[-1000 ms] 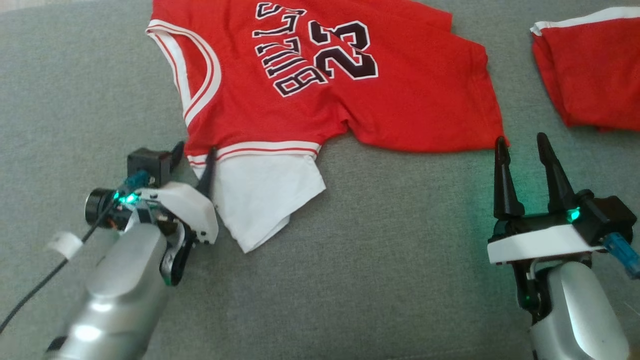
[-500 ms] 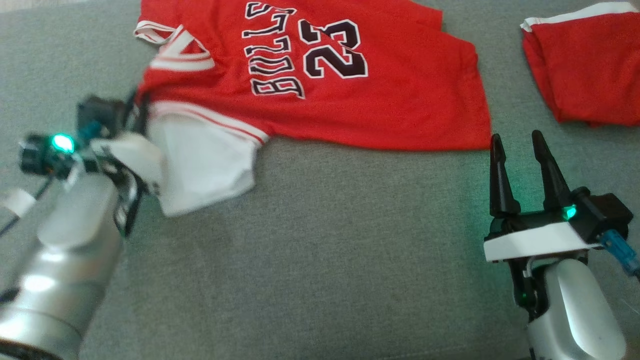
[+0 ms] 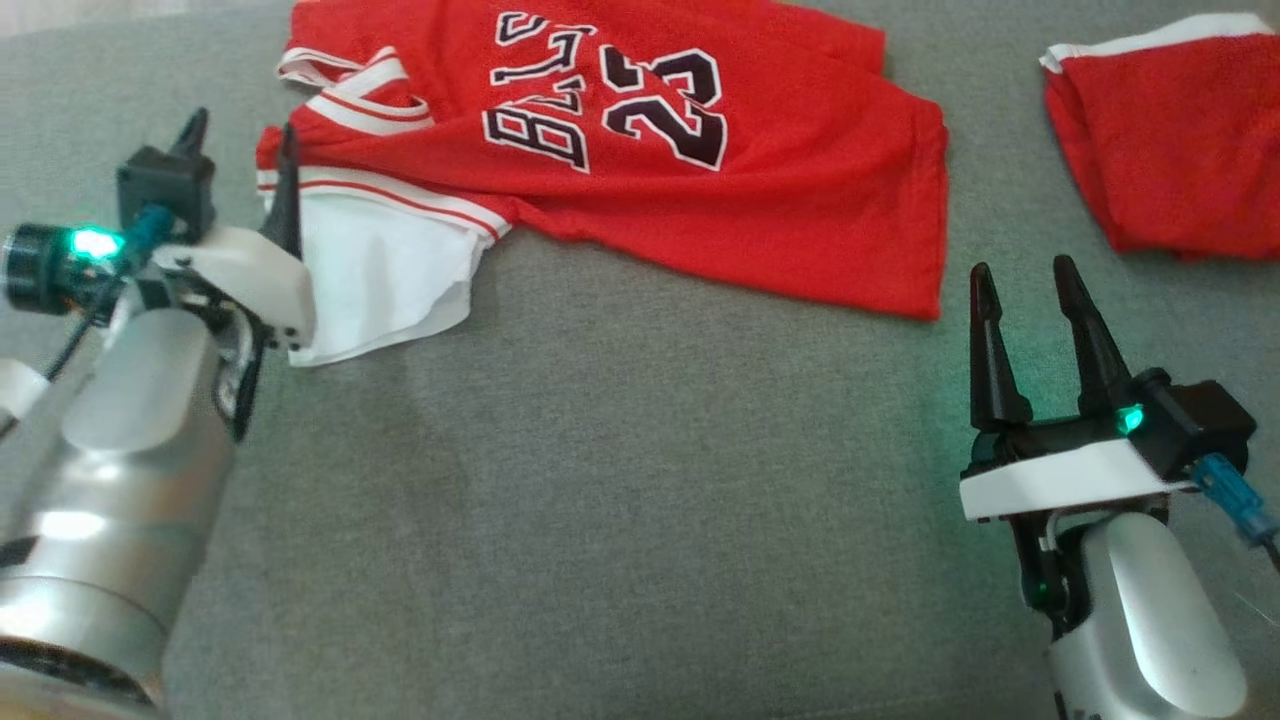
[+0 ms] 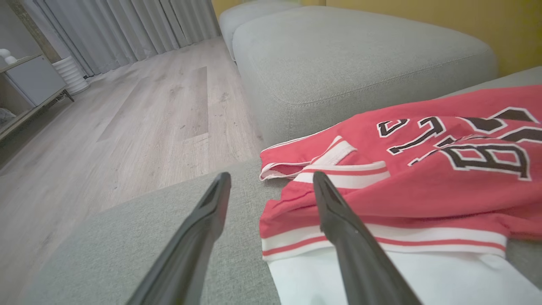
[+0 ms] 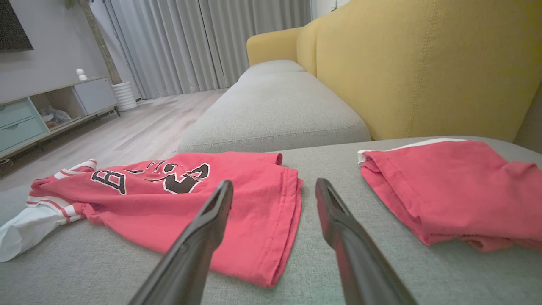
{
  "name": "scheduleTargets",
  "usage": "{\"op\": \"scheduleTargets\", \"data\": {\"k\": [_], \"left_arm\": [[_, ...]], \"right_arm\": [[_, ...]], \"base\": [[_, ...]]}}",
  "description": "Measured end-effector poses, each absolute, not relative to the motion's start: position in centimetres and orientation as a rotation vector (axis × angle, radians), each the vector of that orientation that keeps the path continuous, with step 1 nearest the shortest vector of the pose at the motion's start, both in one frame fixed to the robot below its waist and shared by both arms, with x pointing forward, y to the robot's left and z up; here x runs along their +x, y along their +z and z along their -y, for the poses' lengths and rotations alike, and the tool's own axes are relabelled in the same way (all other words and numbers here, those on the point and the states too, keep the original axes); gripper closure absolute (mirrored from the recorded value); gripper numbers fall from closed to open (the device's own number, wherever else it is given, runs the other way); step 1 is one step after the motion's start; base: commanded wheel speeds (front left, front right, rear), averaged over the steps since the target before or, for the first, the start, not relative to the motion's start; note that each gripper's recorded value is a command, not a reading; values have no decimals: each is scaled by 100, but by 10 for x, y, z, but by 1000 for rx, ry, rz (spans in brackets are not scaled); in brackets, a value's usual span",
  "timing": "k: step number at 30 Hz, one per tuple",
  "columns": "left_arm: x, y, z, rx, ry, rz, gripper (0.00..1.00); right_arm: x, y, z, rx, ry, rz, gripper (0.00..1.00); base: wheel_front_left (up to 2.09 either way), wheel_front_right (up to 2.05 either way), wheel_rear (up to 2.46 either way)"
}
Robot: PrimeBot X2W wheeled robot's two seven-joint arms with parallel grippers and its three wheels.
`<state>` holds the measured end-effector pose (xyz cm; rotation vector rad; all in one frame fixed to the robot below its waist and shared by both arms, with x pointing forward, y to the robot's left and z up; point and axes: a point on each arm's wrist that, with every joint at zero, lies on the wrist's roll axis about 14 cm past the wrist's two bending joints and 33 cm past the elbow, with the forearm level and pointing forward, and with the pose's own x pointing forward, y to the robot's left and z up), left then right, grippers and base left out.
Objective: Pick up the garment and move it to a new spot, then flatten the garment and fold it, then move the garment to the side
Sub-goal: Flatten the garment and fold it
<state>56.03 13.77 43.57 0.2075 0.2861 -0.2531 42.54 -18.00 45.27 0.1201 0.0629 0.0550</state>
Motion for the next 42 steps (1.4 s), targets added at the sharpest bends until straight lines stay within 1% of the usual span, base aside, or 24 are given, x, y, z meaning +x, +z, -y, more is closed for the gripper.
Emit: {"op": "scheduleTargets", "data": {"k": [4, 11, 19, 22, 30, 35, 38, 42], "left_arm": [[544, 437, -135, 175, -251, -263, 0], [495, 435, -134, 85, -229, -239, 0], [439, 446, -140, -31, -125, -177, 0], [427, 445, -144, -58, -95, -175, 0], [431, 440, -137, -45, -119, -182, 0], [442, 414, -139, -14, -138, -293, 0], [453, 405, -138, -7, -149, -330, 0], [457, 385, -139, 1, -149, -404, 0]], "right_arm": [[427, 459, 175, 121, 70, -46, 0], [427, 466, 157, 133, 116, -27, 0], [423, 476, 137, 141, 172, -7, 0], [423, 478, 135, 141, 178, -1, 0], [423, 471, 138, 141, 170, -19, 0], [425, 461, 143, 140, 154, -40, 0], [425, 453, 149, 139, 138, -62, 0], [424, 444, 154, 137, 121, -84, 0]], "base": [[0, 0, 0], [0, 0, 0], [0, 0, 0], [0, 0, 0], [0, 0, 0], [0, 0, 0], [0, 0, 0], [0, 0, 0]]}}
